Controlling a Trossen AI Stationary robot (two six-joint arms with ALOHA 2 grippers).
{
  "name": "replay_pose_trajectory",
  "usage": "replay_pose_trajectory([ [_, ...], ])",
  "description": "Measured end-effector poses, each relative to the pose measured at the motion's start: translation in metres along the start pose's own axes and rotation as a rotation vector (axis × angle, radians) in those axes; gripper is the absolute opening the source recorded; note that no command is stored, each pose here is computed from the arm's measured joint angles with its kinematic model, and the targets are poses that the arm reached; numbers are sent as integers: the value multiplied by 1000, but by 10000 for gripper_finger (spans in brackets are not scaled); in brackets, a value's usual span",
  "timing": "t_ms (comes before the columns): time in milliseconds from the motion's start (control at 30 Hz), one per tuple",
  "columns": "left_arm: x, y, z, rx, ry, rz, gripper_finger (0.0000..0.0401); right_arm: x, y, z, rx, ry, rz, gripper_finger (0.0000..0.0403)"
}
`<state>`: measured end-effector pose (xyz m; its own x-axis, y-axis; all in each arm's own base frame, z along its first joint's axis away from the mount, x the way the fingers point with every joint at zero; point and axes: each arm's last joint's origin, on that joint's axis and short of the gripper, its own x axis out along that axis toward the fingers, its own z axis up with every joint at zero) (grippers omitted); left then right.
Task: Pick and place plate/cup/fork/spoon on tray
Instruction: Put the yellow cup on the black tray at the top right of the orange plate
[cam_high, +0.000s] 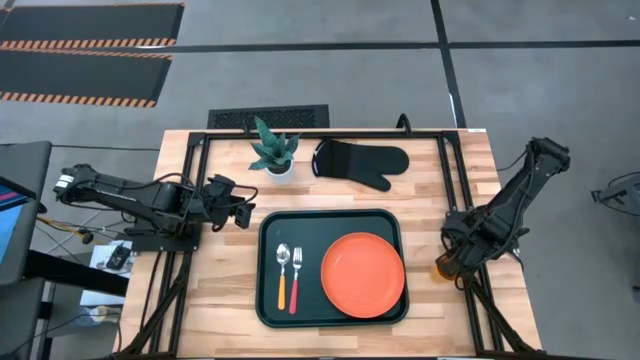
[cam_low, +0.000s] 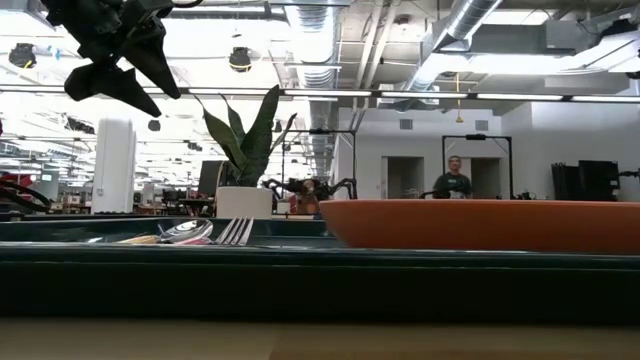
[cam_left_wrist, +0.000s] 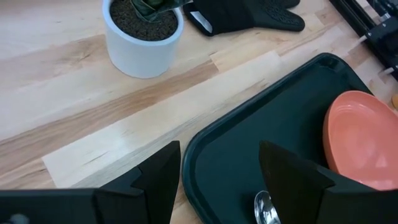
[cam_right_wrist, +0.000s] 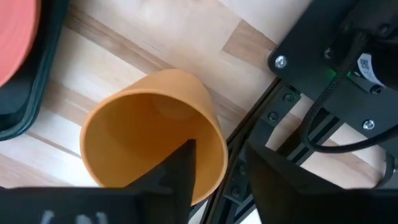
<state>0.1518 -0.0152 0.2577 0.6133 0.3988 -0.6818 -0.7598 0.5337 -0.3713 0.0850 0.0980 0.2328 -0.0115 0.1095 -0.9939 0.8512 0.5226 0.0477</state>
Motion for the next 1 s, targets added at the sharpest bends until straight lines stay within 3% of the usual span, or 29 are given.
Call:
replay_pose_trajectory([
  [367, 0, 0, 0, 0, -6, 3, 203, 0, 0, -1, 4, 48, -15, 10],
  [733, 0, 0, 0, 0, -12, 6, 203, 0, 0, -1, 4, 50, -10, 8],
  [1000, 0, 0, 0, 0, -12, 6, 203, 0, 0, -1, 20, 47, -11, 69],
])
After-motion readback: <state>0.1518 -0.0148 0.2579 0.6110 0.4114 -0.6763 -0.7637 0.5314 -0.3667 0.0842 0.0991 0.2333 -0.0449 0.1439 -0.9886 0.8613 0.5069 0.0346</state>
